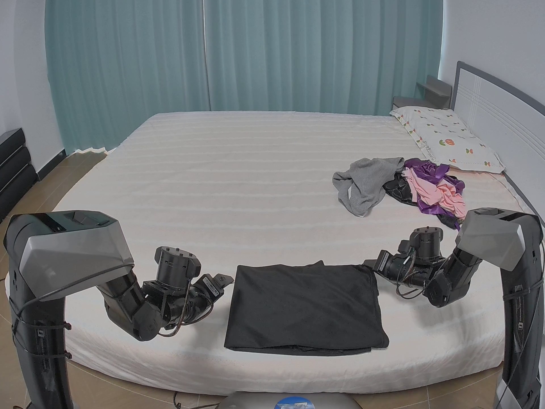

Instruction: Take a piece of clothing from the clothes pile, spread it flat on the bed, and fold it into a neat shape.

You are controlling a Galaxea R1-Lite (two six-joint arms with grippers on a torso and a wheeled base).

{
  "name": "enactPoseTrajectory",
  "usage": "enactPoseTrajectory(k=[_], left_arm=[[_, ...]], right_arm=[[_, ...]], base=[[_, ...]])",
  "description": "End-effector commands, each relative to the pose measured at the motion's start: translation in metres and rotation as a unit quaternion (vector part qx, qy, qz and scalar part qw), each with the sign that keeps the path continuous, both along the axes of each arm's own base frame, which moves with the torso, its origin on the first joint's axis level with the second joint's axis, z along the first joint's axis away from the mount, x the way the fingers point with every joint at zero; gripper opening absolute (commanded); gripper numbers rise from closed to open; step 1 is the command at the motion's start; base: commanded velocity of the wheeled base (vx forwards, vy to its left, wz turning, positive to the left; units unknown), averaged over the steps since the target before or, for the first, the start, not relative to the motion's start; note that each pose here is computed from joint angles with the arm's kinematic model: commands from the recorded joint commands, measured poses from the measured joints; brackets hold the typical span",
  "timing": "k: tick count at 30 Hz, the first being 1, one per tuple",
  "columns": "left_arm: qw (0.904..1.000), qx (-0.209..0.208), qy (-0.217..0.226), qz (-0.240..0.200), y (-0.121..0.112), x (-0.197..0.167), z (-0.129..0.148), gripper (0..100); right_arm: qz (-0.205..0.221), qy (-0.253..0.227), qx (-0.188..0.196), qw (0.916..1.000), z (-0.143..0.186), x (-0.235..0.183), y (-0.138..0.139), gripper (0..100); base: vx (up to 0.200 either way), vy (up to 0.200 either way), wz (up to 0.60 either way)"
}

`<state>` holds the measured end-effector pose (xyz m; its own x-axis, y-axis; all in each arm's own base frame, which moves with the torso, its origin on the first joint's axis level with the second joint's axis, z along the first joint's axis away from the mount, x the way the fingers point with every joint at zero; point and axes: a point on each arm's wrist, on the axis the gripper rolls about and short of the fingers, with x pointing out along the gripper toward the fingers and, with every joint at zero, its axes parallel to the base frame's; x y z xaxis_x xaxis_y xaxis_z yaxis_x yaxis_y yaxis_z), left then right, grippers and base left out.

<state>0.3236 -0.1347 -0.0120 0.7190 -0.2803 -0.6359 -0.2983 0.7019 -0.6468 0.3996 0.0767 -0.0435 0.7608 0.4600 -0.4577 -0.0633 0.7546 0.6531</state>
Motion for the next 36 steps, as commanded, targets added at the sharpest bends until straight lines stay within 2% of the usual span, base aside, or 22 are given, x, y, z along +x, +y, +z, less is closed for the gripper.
enactPoseTrajectory(k=[1, 10, 34, 35, 36], left_arm=[[1.0, -0.001, 0.001, 0.001, 0.0, 0.0, -0.001, 100], [1.0, 0.002, 0.002, 0.0, 0.0, 0.0, -0.001, 100], [1.0, 0.001, 0.001, 0.001, 0.0, 0.0, -0.001, 100], [1.0, 0.001, 0.001, 0.001, 0.0, 0.0, -0.001, 100], [1.0, 0.0, 0.0, 0.001, 0.0, 0.001, -0.001, 100]], right_arm=[[-0.006, -0.002, 0.001, 1.0, 0.002, 0.001, -0.005, 0], [-0.025, -0.005, 0.001, 0.9997, 0.001, 0.006, -0.019, 0], [-0.028, 0.01, -0.003, 0.9996, -0.003, 0.007, -0.022, 0], [-0.028, 0.012, -0.003, 0.9995, -0.005, 0.007, -0.022, 100], [-0.028, 0.013, -0.003, 0.9995, -0.005, 0.006, -0.022, 100]], base=[[0.0, 0.0, 0.0], [0.0, 0.0, 0.0], [0.0, 0.0, 0.0], [0.0, 0.0, 0.0], [0.0, 0.0, 0.0]])
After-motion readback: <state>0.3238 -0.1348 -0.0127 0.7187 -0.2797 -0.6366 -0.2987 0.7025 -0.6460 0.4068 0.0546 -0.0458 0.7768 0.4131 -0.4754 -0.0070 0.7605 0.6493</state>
